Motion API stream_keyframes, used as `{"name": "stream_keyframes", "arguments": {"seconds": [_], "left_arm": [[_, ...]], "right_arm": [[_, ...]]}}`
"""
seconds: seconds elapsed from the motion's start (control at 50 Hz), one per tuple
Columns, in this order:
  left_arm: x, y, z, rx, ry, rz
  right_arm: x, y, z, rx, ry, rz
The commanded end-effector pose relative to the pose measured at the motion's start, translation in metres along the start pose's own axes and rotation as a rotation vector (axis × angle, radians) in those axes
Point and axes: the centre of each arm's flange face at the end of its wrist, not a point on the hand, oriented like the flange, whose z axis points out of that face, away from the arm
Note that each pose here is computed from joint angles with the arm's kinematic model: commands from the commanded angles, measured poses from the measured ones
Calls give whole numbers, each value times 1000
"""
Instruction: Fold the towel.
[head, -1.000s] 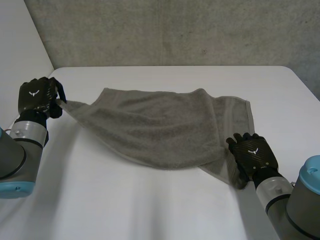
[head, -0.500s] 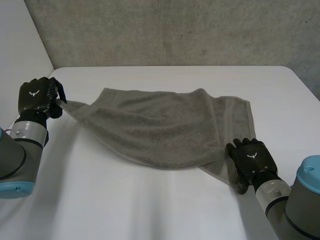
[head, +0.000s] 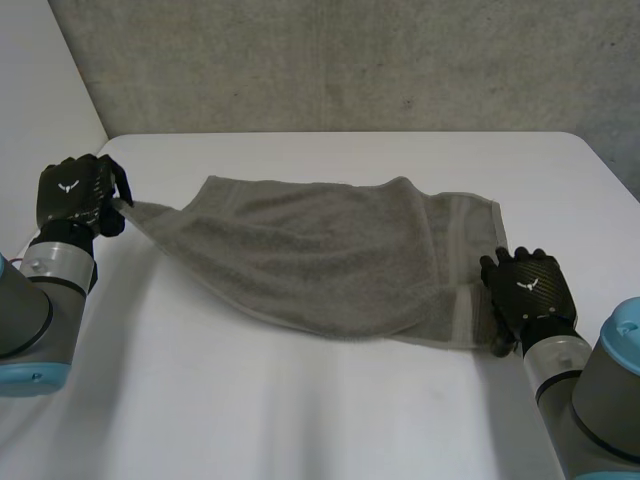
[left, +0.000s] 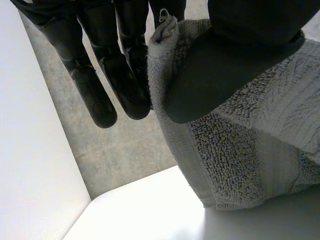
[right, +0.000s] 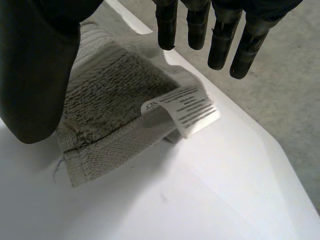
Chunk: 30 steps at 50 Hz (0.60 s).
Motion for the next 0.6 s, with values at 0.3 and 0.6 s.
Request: {"name": "stream_keyframes", "arguments": {"seconds": [0.3,0.6], "left_arm": [[-1,0,1,1,-4,1],[-2,0,1,1,-5,1]], "right_arm": [[-8,3,-2,1,-74,-113],[1,0,4,40,-116,-90]]}}
